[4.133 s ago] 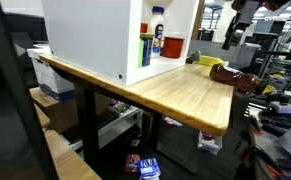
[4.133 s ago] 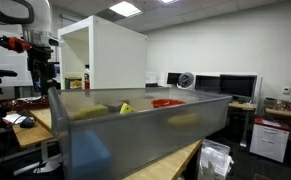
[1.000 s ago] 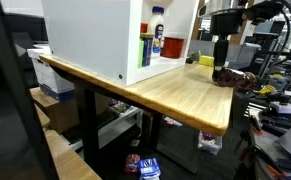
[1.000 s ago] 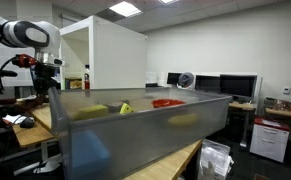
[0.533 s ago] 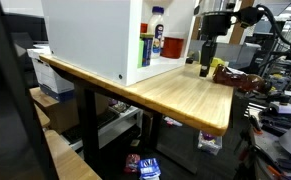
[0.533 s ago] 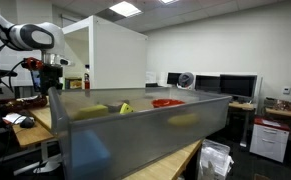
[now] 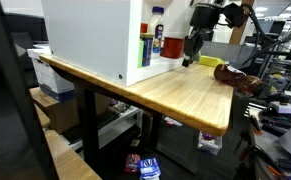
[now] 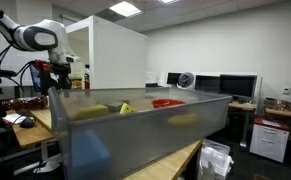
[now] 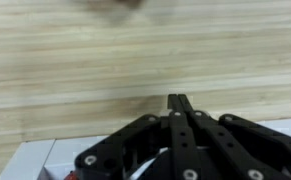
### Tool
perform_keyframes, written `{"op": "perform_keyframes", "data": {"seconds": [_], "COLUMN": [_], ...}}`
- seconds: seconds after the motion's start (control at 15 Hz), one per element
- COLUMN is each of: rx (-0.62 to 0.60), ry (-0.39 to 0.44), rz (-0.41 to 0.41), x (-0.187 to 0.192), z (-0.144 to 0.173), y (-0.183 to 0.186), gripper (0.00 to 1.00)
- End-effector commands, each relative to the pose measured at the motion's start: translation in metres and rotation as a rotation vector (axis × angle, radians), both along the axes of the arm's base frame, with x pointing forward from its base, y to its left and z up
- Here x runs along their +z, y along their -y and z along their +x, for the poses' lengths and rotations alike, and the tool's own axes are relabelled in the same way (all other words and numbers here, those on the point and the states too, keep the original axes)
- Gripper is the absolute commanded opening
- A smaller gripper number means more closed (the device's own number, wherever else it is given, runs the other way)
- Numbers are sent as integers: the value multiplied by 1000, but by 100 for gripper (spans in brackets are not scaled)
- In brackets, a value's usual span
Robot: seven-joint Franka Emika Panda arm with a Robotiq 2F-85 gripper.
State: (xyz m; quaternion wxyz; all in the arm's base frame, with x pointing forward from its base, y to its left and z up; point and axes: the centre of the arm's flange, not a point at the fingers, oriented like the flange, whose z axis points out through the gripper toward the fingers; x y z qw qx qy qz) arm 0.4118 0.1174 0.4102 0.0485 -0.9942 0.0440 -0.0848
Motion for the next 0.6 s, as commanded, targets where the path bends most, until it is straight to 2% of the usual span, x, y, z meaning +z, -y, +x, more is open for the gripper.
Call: {"op": "perform_keyframes", "data": {"seconds": [0.0,0.33,0.53], "rx": [-27,-42,-51], "ry": [36,33,-31], "rz": [19,11,-16], "x": [27,60,74], "z": [0,-6,-19], "y": [6,22,33], "gripper": [0,0,0]}}
